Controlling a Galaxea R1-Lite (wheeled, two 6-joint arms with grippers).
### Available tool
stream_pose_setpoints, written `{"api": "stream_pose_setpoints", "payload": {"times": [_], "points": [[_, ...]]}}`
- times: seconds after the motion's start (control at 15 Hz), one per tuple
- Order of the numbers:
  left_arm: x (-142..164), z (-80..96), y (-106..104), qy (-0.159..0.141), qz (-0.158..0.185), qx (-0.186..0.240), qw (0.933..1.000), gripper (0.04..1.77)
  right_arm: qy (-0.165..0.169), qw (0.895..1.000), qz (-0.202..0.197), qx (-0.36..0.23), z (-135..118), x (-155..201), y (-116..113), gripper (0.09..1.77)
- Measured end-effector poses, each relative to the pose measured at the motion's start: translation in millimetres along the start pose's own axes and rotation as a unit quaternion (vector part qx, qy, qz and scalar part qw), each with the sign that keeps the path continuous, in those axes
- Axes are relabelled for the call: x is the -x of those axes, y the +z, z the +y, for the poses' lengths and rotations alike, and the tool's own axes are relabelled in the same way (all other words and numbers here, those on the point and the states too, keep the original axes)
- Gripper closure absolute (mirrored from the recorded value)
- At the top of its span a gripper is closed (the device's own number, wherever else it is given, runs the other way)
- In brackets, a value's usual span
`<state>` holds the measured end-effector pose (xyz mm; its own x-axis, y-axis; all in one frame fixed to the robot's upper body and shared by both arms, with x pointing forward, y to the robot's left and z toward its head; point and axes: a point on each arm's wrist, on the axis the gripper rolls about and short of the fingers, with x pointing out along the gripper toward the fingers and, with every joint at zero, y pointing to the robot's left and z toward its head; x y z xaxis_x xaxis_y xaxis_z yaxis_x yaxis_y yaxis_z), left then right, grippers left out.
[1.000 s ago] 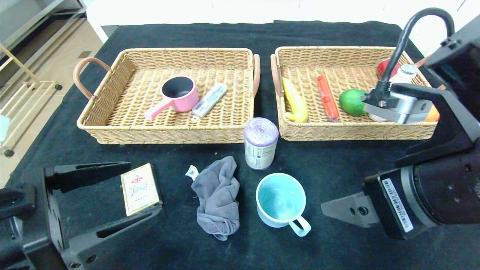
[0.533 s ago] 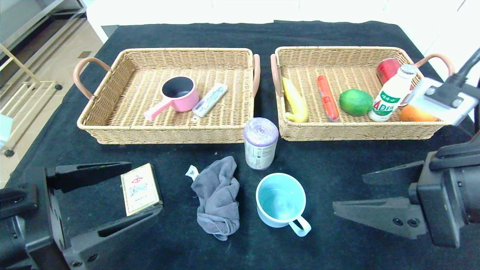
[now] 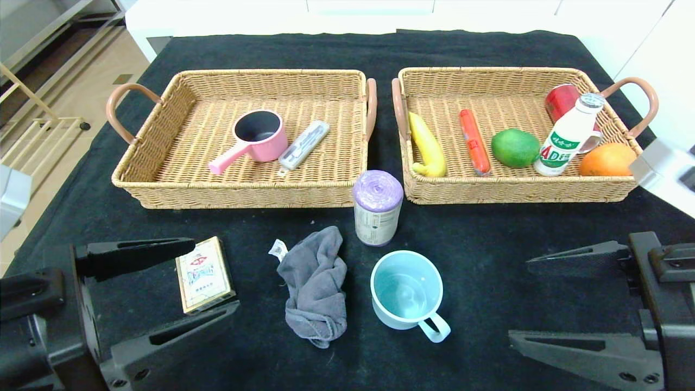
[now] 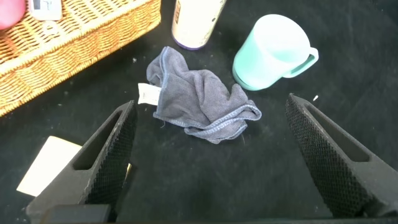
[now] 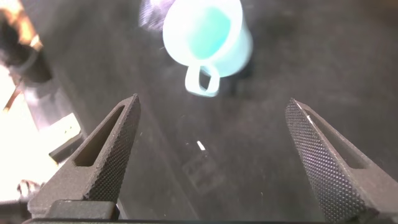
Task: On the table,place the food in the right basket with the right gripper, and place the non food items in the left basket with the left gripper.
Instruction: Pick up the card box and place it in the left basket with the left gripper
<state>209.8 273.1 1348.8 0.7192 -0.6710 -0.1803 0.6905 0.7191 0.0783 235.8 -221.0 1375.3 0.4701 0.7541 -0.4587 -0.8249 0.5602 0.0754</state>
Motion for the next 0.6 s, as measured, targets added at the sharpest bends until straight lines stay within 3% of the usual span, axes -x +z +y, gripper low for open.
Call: {"api": "stream_pose_setpoints", "payload": {"times": [0.27, 0.6], "points": [[0, 0.0, -1, 0.001, 0.003, -0.001, 1.0000, 0.09, 0.023, 0.995, -0.081, 0.054, -13, -4, -15, 0.16], [-1, 0.3, -1, 0.009, 0.007, -0.003, 0.9999, 0.09, -0.002, 0.992, -0.108, 0.059, -19, 1, -43, 0.16]]}}
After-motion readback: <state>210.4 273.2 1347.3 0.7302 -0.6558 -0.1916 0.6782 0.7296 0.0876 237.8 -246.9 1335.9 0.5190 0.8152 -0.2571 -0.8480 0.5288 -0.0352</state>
